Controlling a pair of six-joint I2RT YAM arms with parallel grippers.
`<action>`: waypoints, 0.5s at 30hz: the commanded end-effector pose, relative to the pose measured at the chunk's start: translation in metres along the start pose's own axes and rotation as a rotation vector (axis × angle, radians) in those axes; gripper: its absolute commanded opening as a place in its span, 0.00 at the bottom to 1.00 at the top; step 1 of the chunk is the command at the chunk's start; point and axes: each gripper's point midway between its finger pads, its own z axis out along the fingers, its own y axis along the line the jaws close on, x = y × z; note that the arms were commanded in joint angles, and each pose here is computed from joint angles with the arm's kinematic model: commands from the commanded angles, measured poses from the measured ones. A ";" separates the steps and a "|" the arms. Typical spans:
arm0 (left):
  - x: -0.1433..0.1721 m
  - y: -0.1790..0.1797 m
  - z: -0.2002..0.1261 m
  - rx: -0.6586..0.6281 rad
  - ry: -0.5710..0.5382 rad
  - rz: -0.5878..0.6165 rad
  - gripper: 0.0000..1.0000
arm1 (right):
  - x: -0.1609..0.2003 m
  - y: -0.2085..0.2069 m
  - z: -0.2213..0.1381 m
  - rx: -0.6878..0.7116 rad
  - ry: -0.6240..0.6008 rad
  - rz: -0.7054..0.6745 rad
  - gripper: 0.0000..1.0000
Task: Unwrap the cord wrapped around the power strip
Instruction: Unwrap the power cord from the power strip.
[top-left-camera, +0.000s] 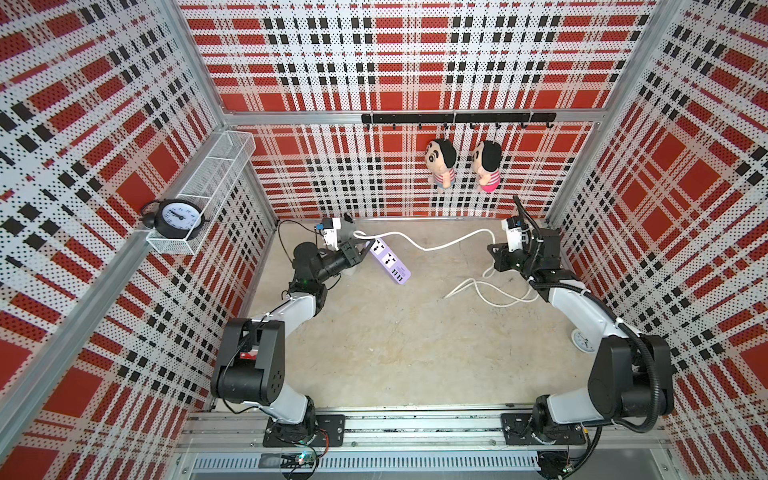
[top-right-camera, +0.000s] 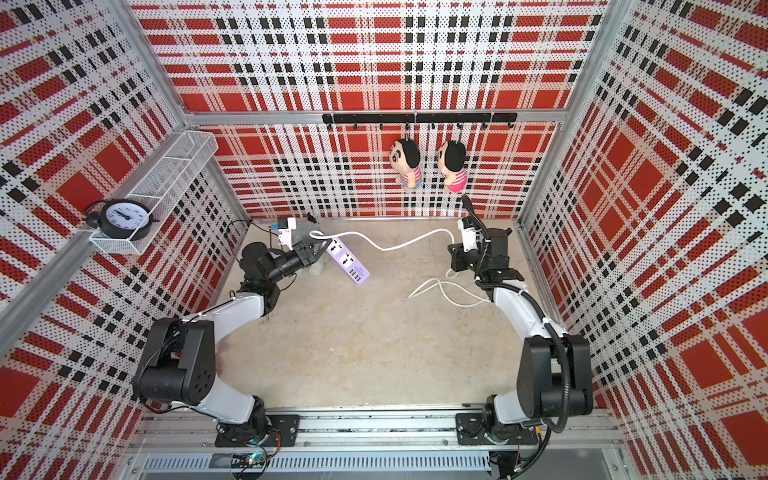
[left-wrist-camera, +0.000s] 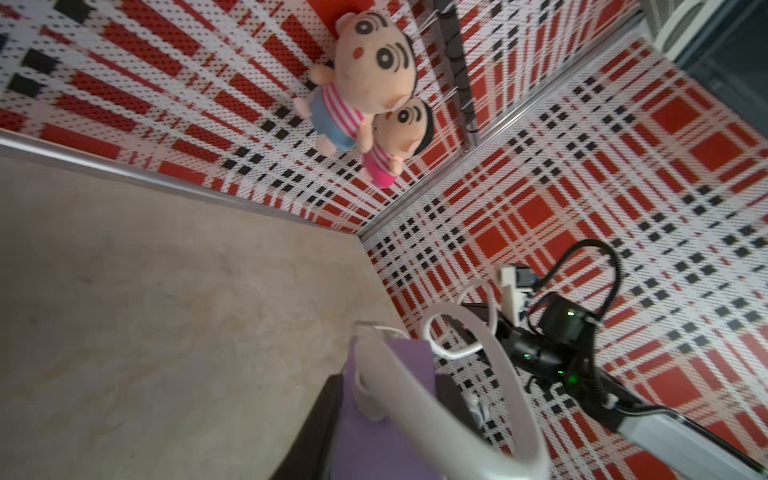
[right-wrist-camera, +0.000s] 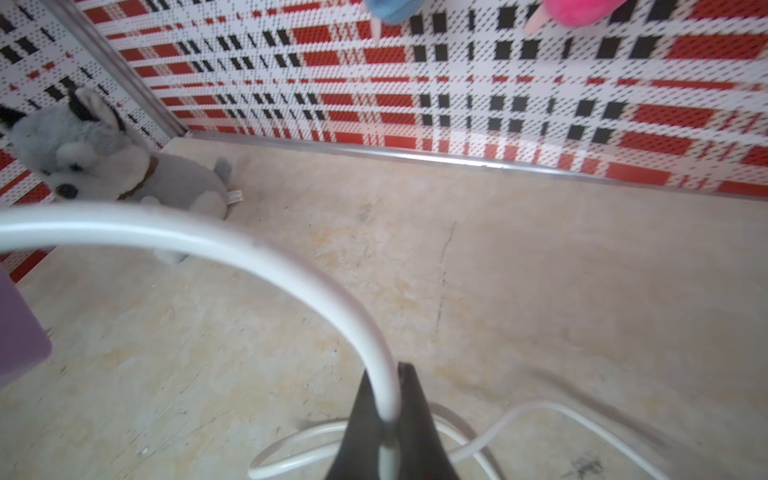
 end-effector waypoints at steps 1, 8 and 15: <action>0.021 0.021 0.007 -0.169 0.124 0.121 0.00 | -0.006 -0.017 -0.011 0.082 0.010 -0.004 0.00; 0.067 0.032 0.024 -0.240 0.323 0.110 0.00 | -0.038 -0.024 -0.006 0.112 -0.022 -0.062 0.00; 0.093 0.035 0.022 -0.231 0.420 0.065 0.00 | -0.051 -0.056 0.017 0.196 0.049 -0.093 0.00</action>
